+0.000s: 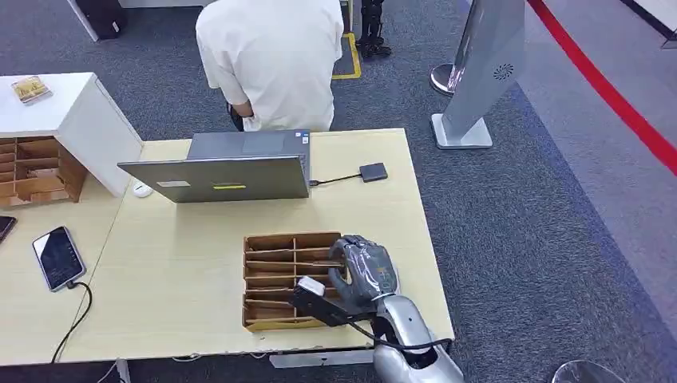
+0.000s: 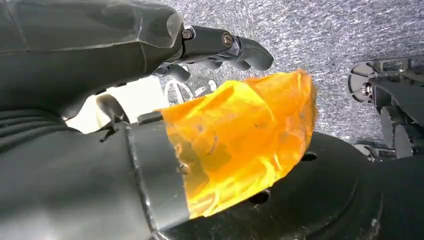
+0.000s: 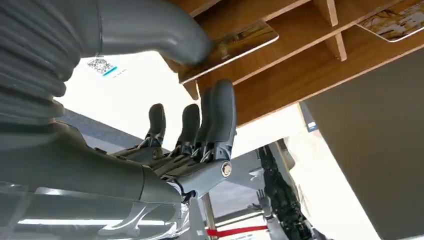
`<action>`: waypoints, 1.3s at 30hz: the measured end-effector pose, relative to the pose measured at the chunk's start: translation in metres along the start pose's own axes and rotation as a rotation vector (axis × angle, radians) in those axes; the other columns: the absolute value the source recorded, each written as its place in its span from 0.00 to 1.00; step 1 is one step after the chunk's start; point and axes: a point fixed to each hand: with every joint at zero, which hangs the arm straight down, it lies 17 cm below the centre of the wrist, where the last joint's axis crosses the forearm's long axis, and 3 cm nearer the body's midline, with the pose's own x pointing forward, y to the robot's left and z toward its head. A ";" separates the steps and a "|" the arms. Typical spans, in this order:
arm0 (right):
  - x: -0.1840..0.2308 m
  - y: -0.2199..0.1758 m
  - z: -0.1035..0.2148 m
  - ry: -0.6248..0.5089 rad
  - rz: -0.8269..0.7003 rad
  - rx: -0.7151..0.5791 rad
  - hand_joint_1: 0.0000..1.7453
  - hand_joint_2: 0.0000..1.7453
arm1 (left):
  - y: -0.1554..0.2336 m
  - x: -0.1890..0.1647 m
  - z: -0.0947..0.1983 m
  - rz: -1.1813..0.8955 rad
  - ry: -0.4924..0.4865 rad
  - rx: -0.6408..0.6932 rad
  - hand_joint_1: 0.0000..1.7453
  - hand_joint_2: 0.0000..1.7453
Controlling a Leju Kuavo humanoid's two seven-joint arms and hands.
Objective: Pass the card to the sensor for recognition and then transmit it.
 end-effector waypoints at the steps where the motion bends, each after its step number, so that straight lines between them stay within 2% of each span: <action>1: -0.001 0.000 0.000 0.003 0.000 0.000 0.53 1.00 | 0.000 0.000 0.000 0.000 -0.002 0.000 0.00 0.00; 8: -0.005 0.003 0.002 0.012 -0.002 0.007 0.59 1.00 | 0.000 0.001 0.000 0.002 -0.006 -0.001 0.00 0.00; 9: -0.005 0.004 0.002 0.013 -0.002 0.009 0.63 1.00 | 0.000 0.001 0.000 0.003 -0.007 -0.002 0.00 0.00; 10: -0.006 0.005 0.003 0.014 -0.002 0.012 0.72 1.00 | 0.000 0.001 0.000 0.003 -0.007 -0.002 0.00 0.00; 13: -0.007 0.007 0.003 0.016 -0.001 0.017 0.84 1.00 | 0.000 0.002 0.000 0.006 -0.008 -0.001 0.00 0.00; 21: -0.007 0.009 0.004 0.015 -0.004 0.024 0.99 1.00 | 0.003 0.001 0.000 0.013 -0.004 0.003 0.00 0.00; 39: -0.009 0.004 0.003 0.020 -0.027 0.009 1.00 1.00 | 0.007 0.000 -0.001 0.018 0.002 0.008 0.00 0.00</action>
